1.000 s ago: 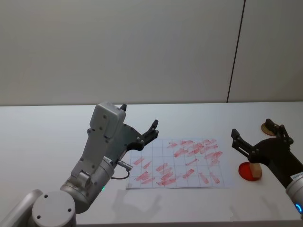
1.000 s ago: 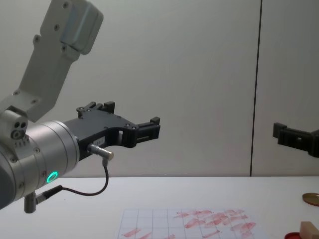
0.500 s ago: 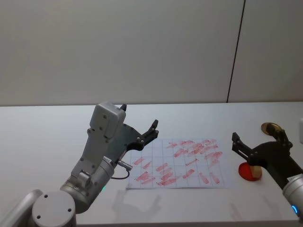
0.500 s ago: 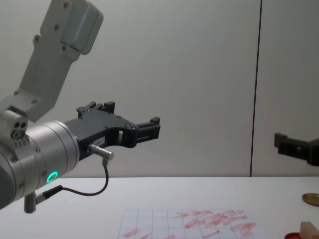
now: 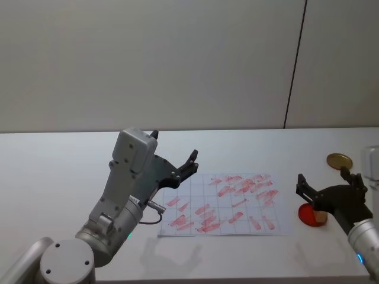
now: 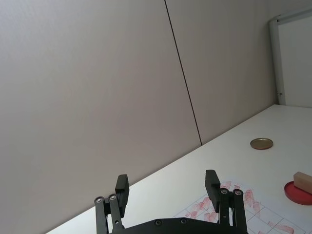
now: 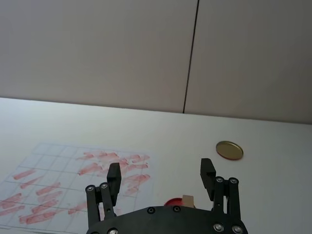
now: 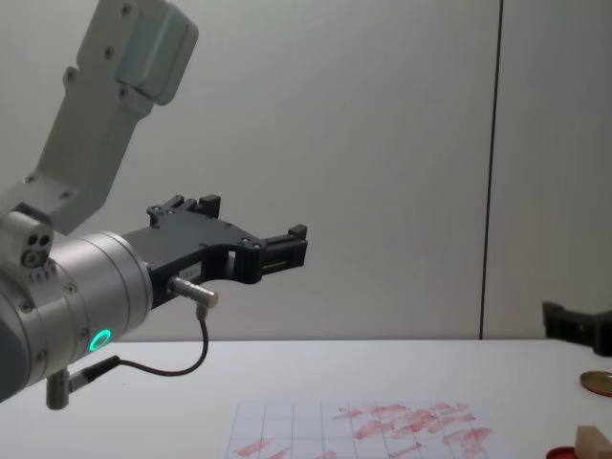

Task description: Use the one hand to pick up the stamp and affix it onto the A4 paper.

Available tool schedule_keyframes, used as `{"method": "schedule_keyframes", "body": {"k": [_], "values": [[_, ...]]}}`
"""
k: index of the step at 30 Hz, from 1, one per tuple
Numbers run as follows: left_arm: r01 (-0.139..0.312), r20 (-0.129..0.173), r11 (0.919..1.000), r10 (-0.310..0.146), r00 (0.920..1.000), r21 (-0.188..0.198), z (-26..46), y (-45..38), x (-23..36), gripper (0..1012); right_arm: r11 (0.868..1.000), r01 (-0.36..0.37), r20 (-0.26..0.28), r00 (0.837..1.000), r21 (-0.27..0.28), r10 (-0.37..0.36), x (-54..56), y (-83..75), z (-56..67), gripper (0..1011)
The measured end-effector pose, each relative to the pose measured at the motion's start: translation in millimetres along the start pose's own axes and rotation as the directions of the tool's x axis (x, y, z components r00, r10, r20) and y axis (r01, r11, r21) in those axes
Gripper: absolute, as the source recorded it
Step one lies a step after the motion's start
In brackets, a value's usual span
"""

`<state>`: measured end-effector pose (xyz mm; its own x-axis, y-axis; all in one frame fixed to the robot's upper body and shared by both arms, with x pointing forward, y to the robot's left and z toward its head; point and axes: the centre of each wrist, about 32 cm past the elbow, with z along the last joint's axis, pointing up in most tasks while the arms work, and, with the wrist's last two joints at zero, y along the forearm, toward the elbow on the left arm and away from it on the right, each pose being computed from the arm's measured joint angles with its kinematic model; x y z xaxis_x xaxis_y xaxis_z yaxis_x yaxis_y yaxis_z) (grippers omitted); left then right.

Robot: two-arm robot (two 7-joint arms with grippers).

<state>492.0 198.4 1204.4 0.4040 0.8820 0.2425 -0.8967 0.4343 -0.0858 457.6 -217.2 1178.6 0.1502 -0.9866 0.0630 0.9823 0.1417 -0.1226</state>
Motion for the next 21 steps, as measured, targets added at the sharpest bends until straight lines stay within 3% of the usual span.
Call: {"method": "schedule_keyframes", "body": {"k": [21], "values": [[0.0, 0.0, 1.0, 0.0, 1.0, 0.0, 0.0, 0.0, 0.0, 993, 0.984, 0.094, -0.057, 0.993, -0.153, -0.103, 9.0, 38.1, -22.6, 1001]]}}
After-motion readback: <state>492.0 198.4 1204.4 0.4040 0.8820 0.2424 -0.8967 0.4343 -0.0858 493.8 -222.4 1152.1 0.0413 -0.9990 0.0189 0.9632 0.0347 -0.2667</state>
